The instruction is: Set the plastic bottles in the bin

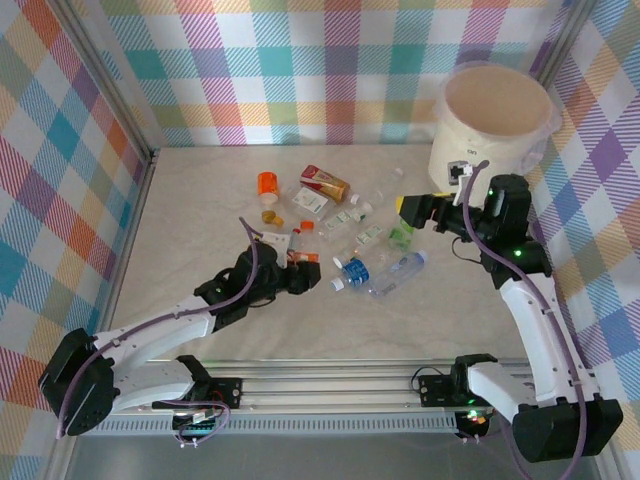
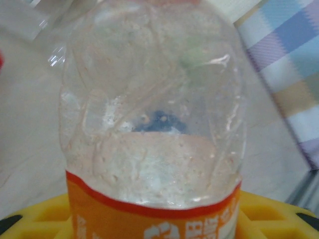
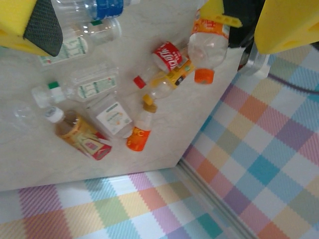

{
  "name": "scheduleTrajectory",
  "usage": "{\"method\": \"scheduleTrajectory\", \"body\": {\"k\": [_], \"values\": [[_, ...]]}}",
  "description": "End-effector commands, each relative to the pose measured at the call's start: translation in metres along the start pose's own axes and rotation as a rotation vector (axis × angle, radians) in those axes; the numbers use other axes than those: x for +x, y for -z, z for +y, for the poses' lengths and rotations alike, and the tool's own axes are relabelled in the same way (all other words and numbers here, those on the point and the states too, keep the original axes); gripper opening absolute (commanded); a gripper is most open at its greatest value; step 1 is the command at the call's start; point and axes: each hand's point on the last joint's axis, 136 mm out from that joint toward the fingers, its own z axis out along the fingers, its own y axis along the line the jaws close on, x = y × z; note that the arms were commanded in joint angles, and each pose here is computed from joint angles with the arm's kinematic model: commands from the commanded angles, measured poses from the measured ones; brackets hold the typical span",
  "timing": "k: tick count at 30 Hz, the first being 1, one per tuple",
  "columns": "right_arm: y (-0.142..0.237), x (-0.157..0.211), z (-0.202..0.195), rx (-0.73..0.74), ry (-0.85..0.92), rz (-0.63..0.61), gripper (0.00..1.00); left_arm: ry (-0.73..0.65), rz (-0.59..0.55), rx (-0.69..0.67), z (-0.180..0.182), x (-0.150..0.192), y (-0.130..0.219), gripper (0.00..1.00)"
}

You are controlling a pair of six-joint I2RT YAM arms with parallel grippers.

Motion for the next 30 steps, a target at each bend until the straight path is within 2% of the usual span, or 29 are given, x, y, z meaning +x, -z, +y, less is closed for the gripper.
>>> {"method": "scheduleTrajectory", "body": {"k": [1, 8, 13, 21, 26, 30], "values": [[-0.009, -0.003, 0.024, -0.116, 0.009, 0.024, 1.0, -0.064, -0.106, 0.259, -0.063, -0.05, 0.008, 0.35], [-0.026, -0.003, 0.061, -0.275, -0.032, 0.152, 1.0, -0.124, -0.134, 0.535, -0.129, -0.088, -0.002, 0.33], [-0.038, -0.006, 0.063, -0.285, -0.082, 0.207, 1.0, -0.147, -0.095, 0.654, -0.156, -0.097, -0.013, 0.33], [-0.046, 0.008, 0.067, -0.346, -0.099, 0.263, 0.99, -0.152, -0.09, 0.725, -0.169, -0.103, -0.018, 0.33], [-0.043, 0.008, 0.079, -0.41, -0.079, 0.268, 0.91, -0.127, -0.062, 0.756, -0.173, -0.1, -0.022, 0.33], [-0.045, 0.014, 0.076, -0.405, -0.051, 0.281, 0.83, -0.114, -0.065, 0.765, -0.173, -0.101, -0.024, 0.33]]}}
